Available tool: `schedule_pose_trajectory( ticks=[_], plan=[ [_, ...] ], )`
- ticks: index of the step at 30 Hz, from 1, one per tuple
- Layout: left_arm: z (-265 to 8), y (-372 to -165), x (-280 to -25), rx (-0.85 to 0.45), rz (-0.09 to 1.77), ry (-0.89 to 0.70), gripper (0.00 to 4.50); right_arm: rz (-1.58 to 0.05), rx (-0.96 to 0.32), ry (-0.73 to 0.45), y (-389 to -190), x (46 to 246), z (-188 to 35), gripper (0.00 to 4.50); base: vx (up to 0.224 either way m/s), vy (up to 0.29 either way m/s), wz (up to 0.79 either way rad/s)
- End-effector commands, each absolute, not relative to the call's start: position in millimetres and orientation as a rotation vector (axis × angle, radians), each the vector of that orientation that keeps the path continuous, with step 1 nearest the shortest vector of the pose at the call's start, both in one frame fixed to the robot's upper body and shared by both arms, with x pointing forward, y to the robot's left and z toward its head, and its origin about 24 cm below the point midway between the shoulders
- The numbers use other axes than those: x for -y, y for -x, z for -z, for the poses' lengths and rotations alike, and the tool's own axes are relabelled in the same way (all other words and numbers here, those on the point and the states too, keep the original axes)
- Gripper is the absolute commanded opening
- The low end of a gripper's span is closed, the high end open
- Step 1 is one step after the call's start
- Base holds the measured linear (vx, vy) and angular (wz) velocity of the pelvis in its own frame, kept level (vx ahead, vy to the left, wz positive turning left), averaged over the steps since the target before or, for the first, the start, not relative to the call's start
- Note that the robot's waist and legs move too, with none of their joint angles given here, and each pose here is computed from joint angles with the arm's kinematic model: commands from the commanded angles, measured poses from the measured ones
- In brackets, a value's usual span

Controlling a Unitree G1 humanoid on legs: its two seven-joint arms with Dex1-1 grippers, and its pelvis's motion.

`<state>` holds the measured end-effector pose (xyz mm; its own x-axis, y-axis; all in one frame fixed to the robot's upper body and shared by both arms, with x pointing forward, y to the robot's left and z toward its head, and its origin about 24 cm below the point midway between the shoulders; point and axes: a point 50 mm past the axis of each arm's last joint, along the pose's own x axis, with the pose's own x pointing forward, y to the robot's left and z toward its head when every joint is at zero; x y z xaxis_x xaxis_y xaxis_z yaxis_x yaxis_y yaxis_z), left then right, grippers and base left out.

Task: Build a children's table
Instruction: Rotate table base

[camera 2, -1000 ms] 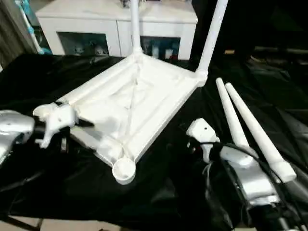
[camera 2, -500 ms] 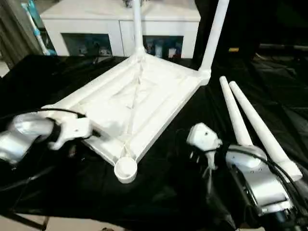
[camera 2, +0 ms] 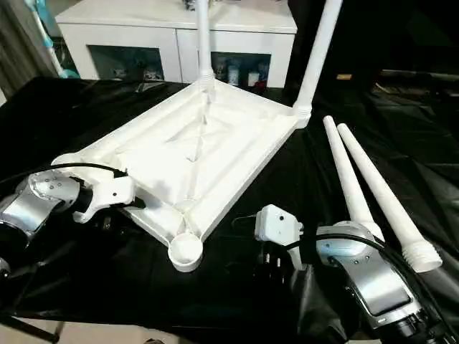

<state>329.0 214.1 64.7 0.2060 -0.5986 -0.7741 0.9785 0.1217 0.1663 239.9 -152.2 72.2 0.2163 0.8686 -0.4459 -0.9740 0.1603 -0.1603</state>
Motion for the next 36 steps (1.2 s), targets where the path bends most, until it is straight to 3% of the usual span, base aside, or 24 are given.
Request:
schedule_pose_trajectory(
  ticks=[1, 16, 25, 36],
  plan=[
    [-67.4, -330.6, -215.4, -0.625, 1.266, -0.768, 3.33, -1.365, -0.267, 0.471, -238.4, 151.0, -74.9, 4.04, 0.0, 0.0, 0.0],
    [-59.2, -325.3, -192.3, -0.688, 1.442, -0.805, 2.21, -1.342, -0.267, 0.451, -234.9, 153.4, -70.8, 4.04, 0.0, 0.0, 0.0],
    [-56.1, -316.2, -185.6, -0.677, 1.482, -0.674, 1.46, -1.343, -0.269, 0.423, -232.1, 160.1, -70.2, 4.04, 0.0, 0.0, 0.0],
    [-52.4, -291.5, -182.6, -0.71, 1.364, -0.471, 0.89, -1.209, -0.245, 0.445, -249.3, 166.7, -69.5, 4.04, 0.0, 0.0, 0.0]
  ],
)
